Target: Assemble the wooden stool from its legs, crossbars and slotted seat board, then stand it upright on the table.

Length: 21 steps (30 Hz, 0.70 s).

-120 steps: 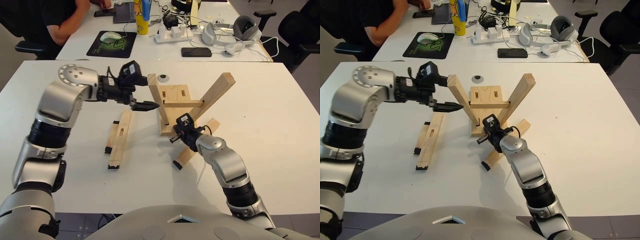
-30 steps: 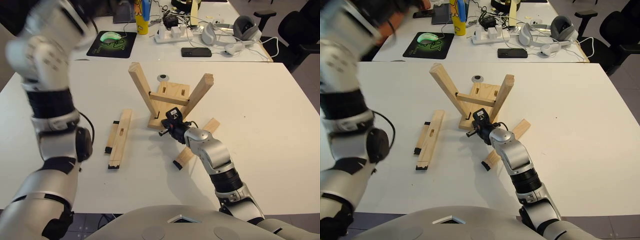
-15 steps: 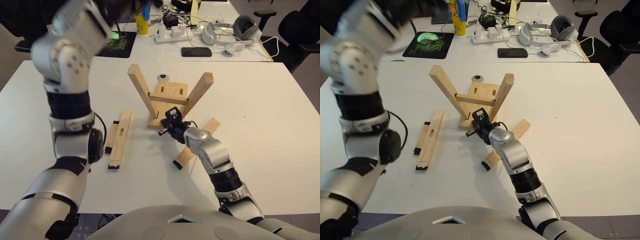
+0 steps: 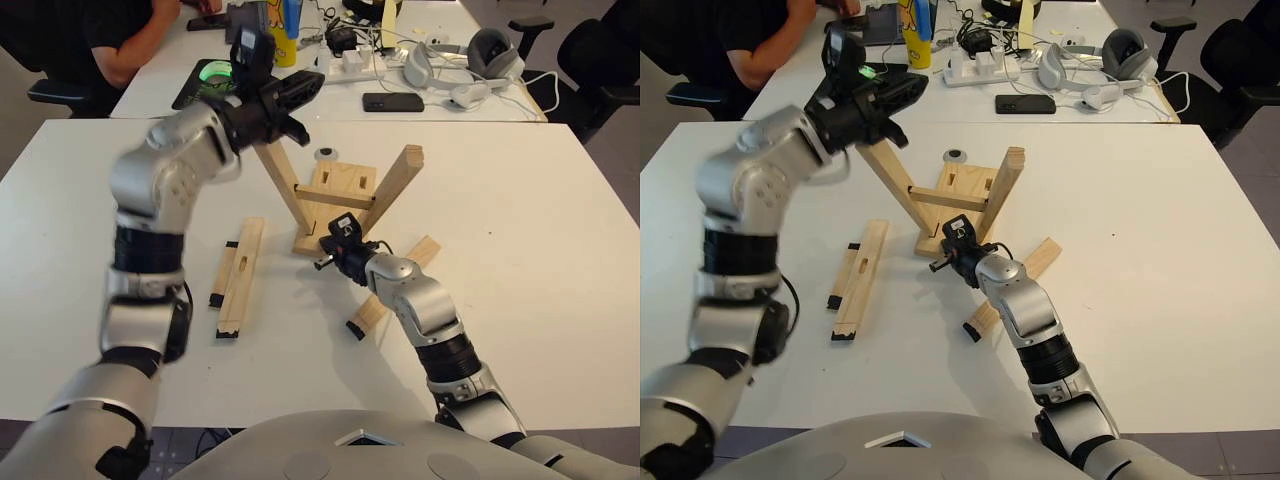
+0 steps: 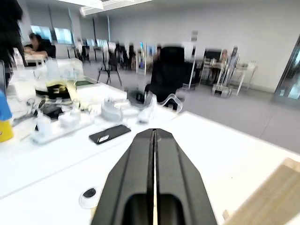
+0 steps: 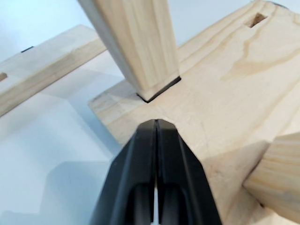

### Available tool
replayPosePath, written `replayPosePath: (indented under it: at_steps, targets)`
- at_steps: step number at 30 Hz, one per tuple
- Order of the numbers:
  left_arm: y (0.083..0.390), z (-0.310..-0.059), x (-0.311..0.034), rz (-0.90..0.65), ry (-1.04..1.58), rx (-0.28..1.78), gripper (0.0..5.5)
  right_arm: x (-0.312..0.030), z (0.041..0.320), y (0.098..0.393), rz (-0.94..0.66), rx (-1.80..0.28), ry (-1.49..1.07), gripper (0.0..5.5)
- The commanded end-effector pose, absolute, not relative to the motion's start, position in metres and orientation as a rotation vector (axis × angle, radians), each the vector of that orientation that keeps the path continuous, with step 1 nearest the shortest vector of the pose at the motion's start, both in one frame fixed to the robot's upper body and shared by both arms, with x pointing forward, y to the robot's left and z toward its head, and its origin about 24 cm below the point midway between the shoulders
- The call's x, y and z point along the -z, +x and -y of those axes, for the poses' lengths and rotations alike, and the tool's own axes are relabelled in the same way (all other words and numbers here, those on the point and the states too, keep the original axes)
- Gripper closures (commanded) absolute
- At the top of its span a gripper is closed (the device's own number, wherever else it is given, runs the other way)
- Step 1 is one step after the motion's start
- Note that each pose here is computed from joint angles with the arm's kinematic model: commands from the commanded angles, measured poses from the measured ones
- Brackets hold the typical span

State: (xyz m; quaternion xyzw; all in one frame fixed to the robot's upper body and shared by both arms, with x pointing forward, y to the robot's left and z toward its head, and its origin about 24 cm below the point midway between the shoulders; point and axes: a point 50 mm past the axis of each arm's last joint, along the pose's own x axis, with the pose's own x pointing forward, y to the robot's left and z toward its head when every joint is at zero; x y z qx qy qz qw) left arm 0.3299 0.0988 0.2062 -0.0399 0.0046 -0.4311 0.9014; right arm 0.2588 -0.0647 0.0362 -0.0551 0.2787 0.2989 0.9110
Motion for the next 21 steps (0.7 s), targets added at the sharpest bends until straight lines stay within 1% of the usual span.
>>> replayPosePath:
  at_steps: [1,4,8,10,11,12,14,15,17,18,19,20,21]
  targets:
    - [0.329,-0.089,-0.237,0.057,-0.092,0.921,5.48,0.035,0.084,0.215,-0.994,-0.575,-0.137,5.50]
    - [0.329,-0.096,-0.287,0.214,-0.116,0.891,5.48,0.036,0.084,0.215,-0.995,-0.574,-0.135,5.50]
    - [0.324,-0.118,-0.347,0.400,-0.085,0.819,5.48,0.036,0.083,0.215,-0.995,-0.573,-0.131,5.50]
    - [0.324,-0.133,-0.366,0.448,-0.052,0.764,5.48,0.037,0.083,0.214,-0.997,-0.573,-0.130,5.50]
    - [0.326,-0.140,-0.366,0.441,-0.035,0.742,5.48,0.037,0.083,0.214,-0.997,-0.574,-0.130,5.50]
    - [0.330,-0.143,-0.360,0.413,-0.035,0.731,5.48,0.037,0.083,0.213,-0.998,-0.571,-0.127,5.50]
    - [0.341,-0.143,-0.324,0.292,-0.036,0.731,5.48,0.037,0.084,0.212,-0.999,-0.570,-0.127,5.50]
    - [0.345,-0.141,-0.298,0.212,-0.047,0.743,5.48,0.037,0.084,0.211,-0.999,-0.572,-0.128,5.50]
    - [0.349,-0.129,-0.221,-0.018,-0.065,0.785,5.48,0.037,0.085,0.210,-1.001,-0.571,-0.128,5.50]
    - [0.345,-0.120,-0.183,-0.127,-0.065,0.817,5.48,0.037,0.085,0.210,-1.003,-0.570,-0.128,5.50]
    - [0.336,-0.114,-0.154,-0.209,-0.081,0.842,5.48,0.036,0.084,0.210,-1.004,-0.576,-0.132,5.50]
    - [0.330,-0.110,-0.140,-0.249,-0.093,0.856,5.48,0.036,0.084,0.210,-1.004,-0.581,-0.135,5.50]
    - [0.324,-0.107,-0.133,-0.263,-0.080,0.867,5.48,0.036,0.084,0.210,-1.004,-0.587,-0.138,5.50]
